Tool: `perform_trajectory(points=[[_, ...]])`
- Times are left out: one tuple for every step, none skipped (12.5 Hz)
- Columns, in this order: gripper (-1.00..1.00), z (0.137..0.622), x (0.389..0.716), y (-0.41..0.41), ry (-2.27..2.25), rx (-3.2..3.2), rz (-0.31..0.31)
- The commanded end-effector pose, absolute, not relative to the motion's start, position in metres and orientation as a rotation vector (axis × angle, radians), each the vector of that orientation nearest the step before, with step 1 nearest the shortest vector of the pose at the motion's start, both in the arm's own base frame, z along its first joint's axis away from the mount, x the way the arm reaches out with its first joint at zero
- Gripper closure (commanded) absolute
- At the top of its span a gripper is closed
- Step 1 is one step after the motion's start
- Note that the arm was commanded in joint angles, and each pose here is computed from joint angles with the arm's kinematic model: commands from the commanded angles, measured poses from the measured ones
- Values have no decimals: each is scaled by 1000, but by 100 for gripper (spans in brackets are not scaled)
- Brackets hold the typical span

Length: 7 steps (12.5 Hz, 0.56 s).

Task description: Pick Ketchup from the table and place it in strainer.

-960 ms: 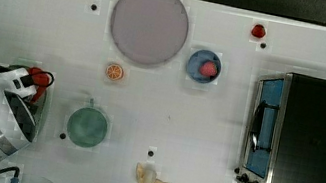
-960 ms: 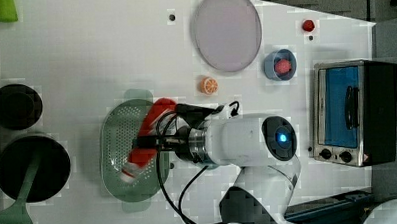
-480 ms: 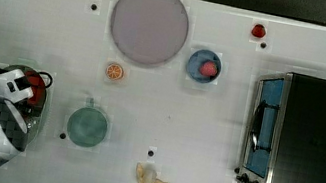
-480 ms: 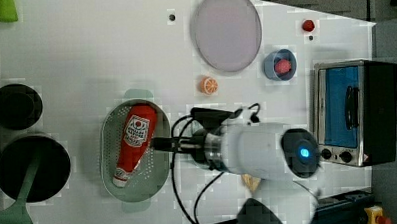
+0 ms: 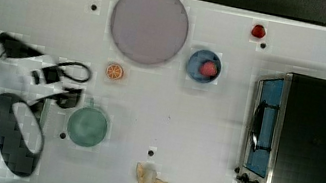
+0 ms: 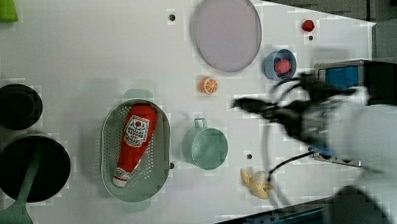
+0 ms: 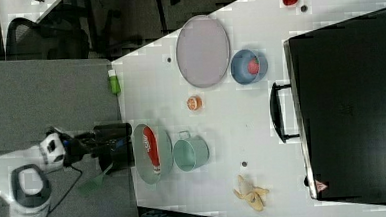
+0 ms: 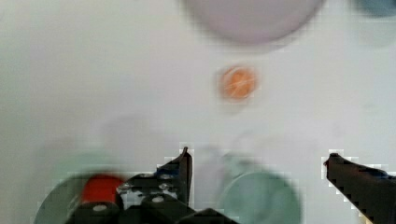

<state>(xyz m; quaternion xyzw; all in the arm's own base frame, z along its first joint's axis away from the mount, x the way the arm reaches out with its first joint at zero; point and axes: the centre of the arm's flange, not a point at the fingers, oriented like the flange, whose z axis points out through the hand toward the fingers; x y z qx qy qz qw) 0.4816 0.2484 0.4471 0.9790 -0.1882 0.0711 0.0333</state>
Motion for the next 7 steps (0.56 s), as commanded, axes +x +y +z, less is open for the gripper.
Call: perform_trajectory(points=[[-100,494,510,135,-980,2882,258],[-100,507,510,111,-1083,2869,238],[-100,517,509,88,-1202,2868,187],[-100,525,506,69,-1300,2873,124],[-100,533,505,52,-1311,2884,95],[-100,544,506,35,-1254,2909,96],[-100,557,508,21,-1209,2938,105]])
